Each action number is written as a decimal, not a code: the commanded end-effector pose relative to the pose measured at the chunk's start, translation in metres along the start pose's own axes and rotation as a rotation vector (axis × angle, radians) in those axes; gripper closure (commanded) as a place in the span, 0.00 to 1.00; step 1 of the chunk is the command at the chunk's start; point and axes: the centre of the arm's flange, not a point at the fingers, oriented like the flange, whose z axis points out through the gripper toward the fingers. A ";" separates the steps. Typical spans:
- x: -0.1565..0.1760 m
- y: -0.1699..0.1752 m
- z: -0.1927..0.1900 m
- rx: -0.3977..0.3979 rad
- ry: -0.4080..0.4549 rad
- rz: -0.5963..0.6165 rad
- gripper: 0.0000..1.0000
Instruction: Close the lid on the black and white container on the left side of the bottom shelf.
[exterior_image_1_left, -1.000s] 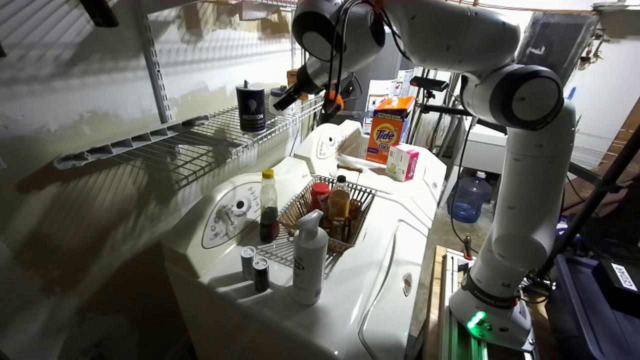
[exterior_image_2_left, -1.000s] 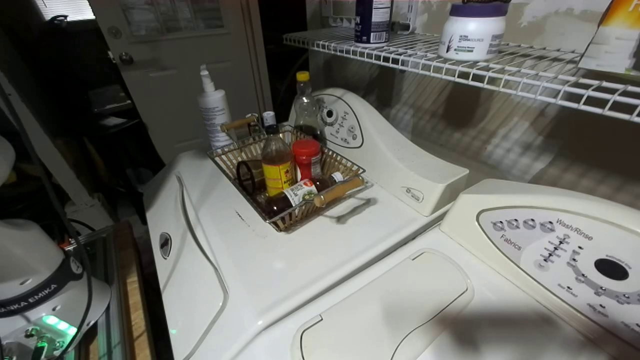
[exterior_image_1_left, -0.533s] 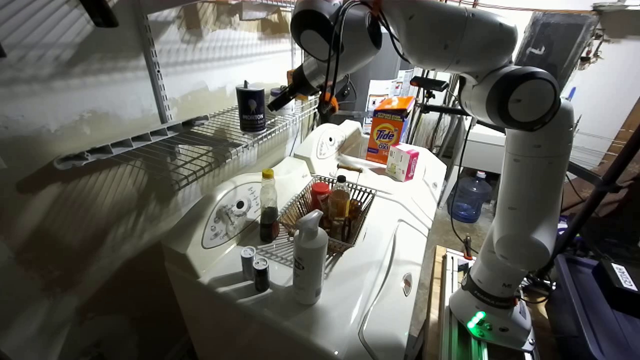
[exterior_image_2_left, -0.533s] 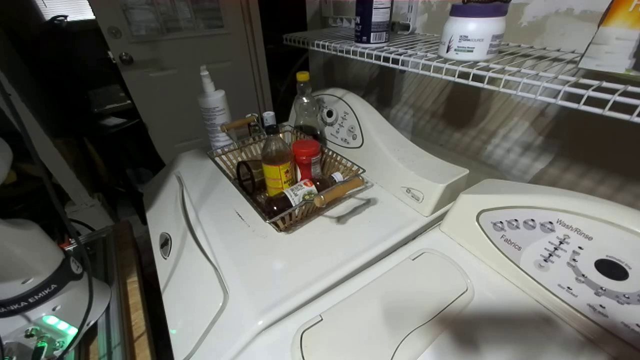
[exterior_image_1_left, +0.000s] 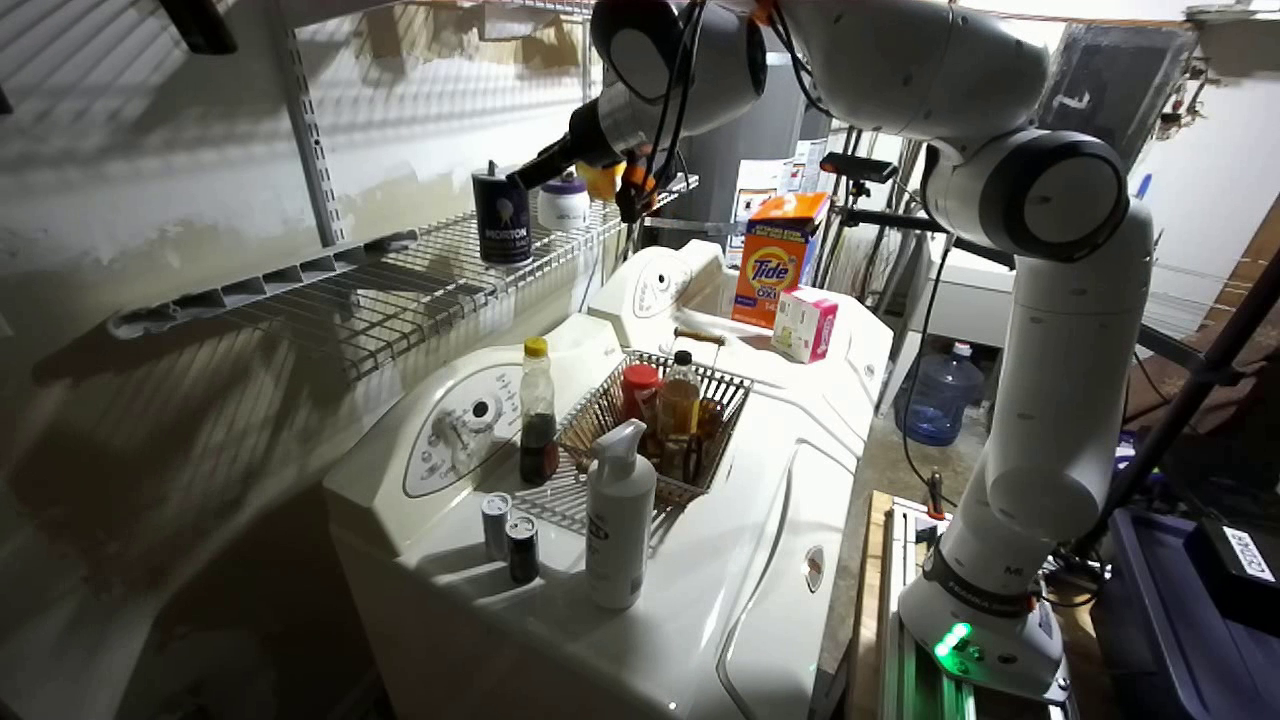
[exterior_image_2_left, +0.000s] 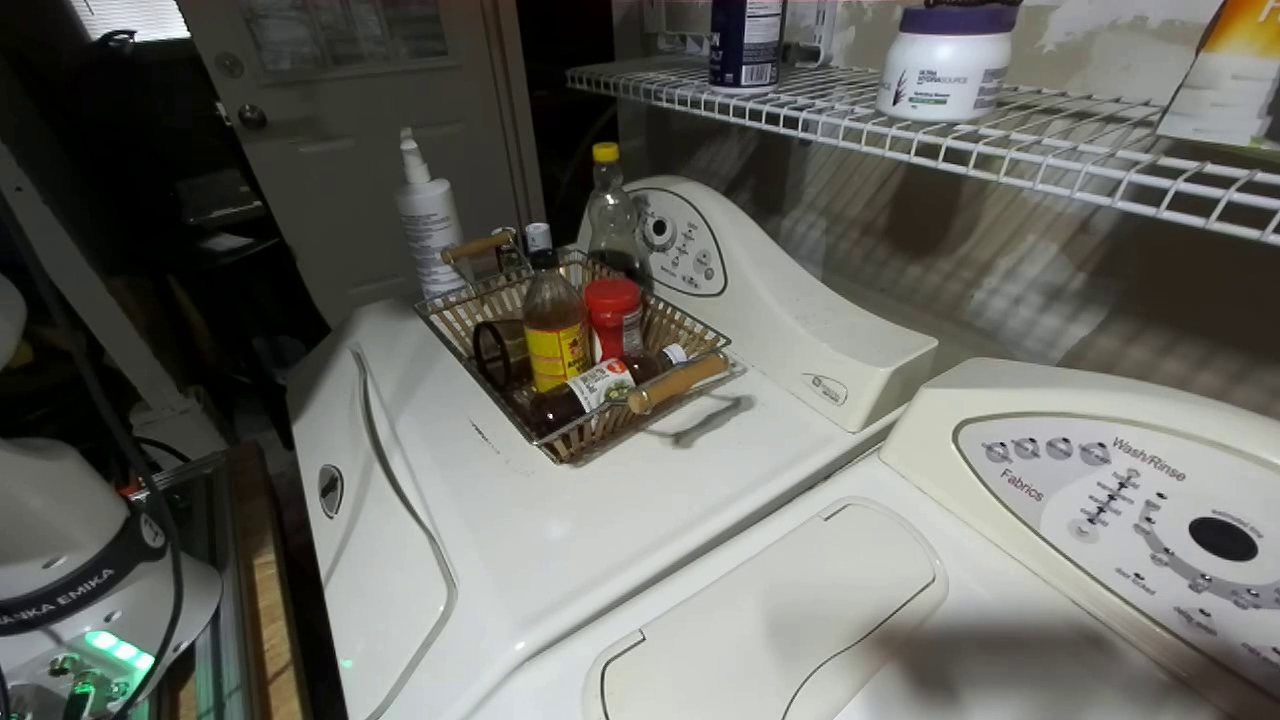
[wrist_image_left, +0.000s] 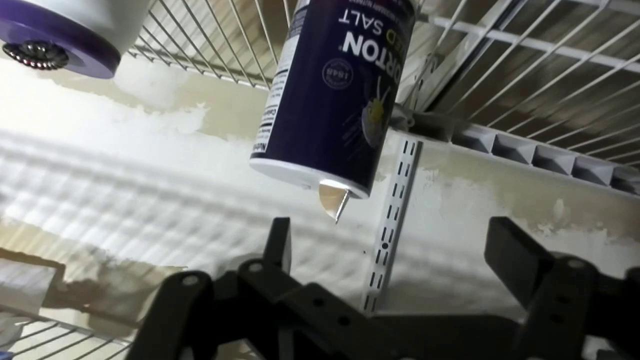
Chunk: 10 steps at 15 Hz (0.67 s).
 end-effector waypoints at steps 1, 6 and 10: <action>0.012 0.005 0.004 0.001 0.065 -0.060 0.00; 0.016 0.009 0.016 -0.045 0.142 -0.221 0.00; 0.014 0.000 0.017 -0.034 0.170 -0.408 0.00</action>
